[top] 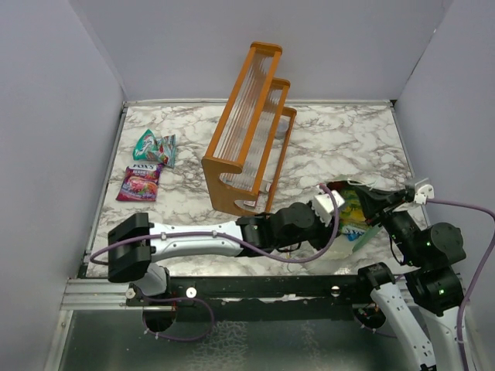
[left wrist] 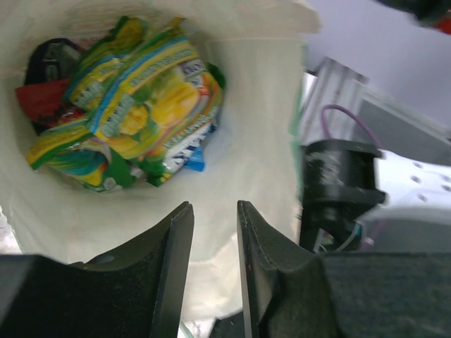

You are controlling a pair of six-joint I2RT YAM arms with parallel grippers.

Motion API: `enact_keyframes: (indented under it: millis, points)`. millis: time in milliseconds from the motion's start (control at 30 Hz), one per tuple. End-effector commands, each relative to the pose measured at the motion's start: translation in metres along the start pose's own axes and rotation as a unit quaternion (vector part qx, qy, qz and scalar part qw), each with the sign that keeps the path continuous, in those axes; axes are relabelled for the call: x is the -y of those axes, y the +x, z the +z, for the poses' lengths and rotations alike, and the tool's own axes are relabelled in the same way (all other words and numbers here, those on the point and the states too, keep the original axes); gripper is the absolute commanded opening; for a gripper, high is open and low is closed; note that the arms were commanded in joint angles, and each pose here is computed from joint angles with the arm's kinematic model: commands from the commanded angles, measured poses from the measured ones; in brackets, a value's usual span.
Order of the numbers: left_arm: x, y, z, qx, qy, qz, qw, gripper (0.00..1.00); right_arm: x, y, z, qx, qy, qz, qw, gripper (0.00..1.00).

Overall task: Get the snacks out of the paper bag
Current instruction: Take out the snack from the paper bag.

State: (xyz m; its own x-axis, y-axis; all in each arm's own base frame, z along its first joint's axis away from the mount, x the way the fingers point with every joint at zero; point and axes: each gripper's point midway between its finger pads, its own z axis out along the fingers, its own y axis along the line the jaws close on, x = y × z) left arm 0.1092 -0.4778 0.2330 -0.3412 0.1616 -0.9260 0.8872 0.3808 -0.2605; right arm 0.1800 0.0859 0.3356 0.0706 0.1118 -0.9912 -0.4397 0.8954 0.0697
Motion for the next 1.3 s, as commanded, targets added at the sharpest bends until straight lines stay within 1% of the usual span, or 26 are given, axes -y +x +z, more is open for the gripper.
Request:
enact_keyframes:
  millis: [0, 67, 267, 367, 433, 467, 600, 800, 1000, 1100, 1200, 1267]
  points:
    - [-0.036, -0.010, 0.023, 0.028, -0.099, 0.028, 0.994, 0.33, 0.007, -0.001, -0.004, 0.009, 0.023, 0.005, 1.000, 0.02]
    - [-0.043, -0.008, 0.035, 0.029, -0.114, 0.043, 0.992, 0.34, 0.007, -0.002, -0.006, 0.013, 0.025, 0.005, 1.000, 0.02]
    - [-0.066, 0.006, 0.067, 0.023, -0.156, 0.098, 0.983, 0.39, 0.007, -0.005, -0.012, 0.028, 0.027, 0.002, 0.999, 0.02]
    - [-0.075, 0.005, 0.073, 0.031, -0.174, 0.117, 0.977, 0.53, 0.008, -0.005, -0.013, 0.030, 0.029, 0.003, 0.999, 0.02]
    - [-0.084, 0.004, 0.074, 0.034, -0.190, 0.115, 0.974, 0.60, 0.008, -0.005, -0.012, 0.029, 0.027, 0.003, 0.999, 0.02]
    - [-0.088, 0.003, 0.075, 0.035, -0.196, 0.111, 0.974, 0.62, 0.007, -0.004, -0.011, 0.028, 0.027, 0.003, 0.999, 0.02]
    - [-0.099, -0.002, 0.076, 0.052, -0.202, 0.086, 0.974, 0.69, 0.007, -0.004, -0.010, 0.025, 0.025, 0.002, 0.999, 0.02]
    - [-0.100, -0.011, 0.092, 0.087, -0.187, 0.063, 0.976, 0.77, 0.007, -0.002, -0.009, 0.022, 0.024, 0.002, 0.999, 0.02]
    - [-0.093, -0.015, 0.108, 0.141, -0.146, 0.049, 0.978, 0.78, 0.007, -0.001, -0.009, 0.021, 0.024, 0.001, 0.999, 0.02]
    - [-0.088, -0.011, 0.114, 0.160, -0.119, 0.042, 0.979, 0.71, 0.007, -0.001, -0.009, 0.021, 0.024, 0.001, 1.000, 0.02]
    - [-0.081, -0.013, 0.110, 0.179, -0.098, 0.028, 0.978, 0.65, 0.007, -0.001, -0.010, 0.020, 0.024, 0.001, 1.000, 0.02]
    - [-0.076, -0.016, 0.106, 0.190, -0.081, 0.028, 0.978, 0.57, 0.007, -0.001, -0.010, 0.020, 0.024, 0.001, 1.000, 0.02]
